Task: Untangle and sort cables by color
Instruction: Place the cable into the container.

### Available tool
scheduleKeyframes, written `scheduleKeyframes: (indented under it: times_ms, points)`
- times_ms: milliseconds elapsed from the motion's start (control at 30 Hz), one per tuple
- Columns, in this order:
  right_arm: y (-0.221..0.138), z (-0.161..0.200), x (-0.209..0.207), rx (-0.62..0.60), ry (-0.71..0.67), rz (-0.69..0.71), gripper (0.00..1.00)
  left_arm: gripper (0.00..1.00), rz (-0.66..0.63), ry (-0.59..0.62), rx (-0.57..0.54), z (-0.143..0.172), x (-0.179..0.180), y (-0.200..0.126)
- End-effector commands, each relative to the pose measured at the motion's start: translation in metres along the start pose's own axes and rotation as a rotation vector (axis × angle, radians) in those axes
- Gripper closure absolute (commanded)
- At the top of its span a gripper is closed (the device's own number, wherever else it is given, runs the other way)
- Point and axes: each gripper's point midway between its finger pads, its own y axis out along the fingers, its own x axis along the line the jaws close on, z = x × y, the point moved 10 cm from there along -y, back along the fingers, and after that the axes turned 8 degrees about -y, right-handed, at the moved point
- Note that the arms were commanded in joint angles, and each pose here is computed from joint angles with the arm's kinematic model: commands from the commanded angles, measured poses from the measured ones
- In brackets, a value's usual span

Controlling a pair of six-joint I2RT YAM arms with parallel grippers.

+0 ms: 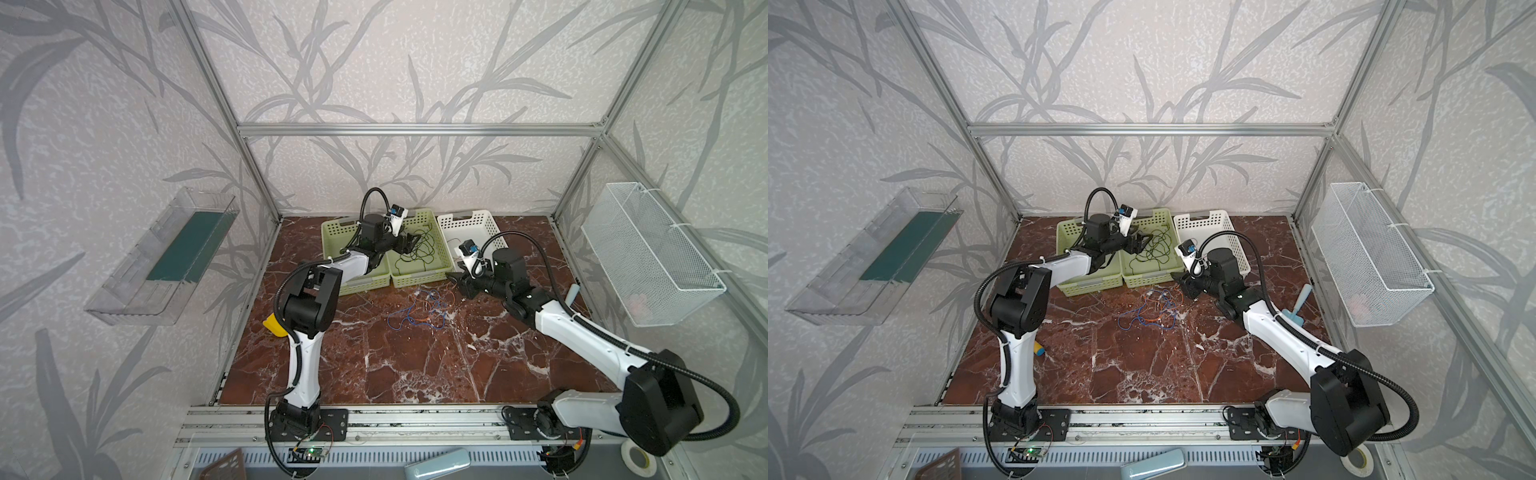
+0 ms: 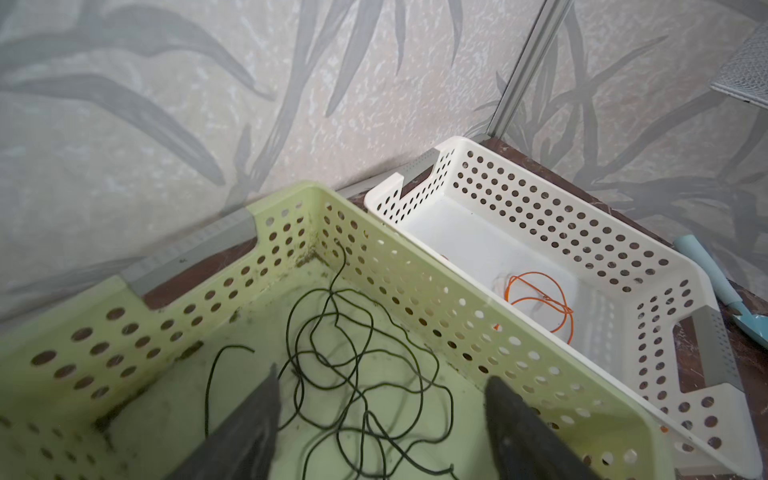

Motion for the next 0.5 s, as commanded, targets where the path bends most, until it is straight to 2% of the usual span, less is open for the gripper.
scheduleKeyframes:
  times_ms: [0, 67, 167, 300, 367, 467]
  points:
    - [-0.01, -0.021, 0.003, -0.07, -0.006, -0.059, 0.47, 0.01, -0.083, 0.104, -0.032, -0.036, -0.013, -0.03]
    - [-0.011, -0.031, 0.003, -0.093, -0.001, -0.081, 0.48, 0.01, -0.07, 0.138, -0.043, -0.034, -0.021, -0.046]
    - [-0.012, -0.047, 0.001, -0.124, 0.011, -0.096, 0.48, 0.04, 0.031, 0.169, -0.117, -0.029, -0.042, -0.079]
    - [-0.011, -0.066, -0.001, -0.161, 0.005, -0.139, 0.48, 0.12, 0.245, 0.142, -0.081, -0.013, -0.081, -0.114]
    - [-0.009, -0.072, -0.001, -0.174, 0.007, -0.156, 0.48, 0.11, 0.314, 0.154, -0.044, 0.001, -0.103, -0.125]
    - [-0.009, -0.079, -0.002, -0.195, 0.004, -0.165, 0.48, 0.01, 0.399, 0.17, -0.005, 0.026, -0.133, -0.134]
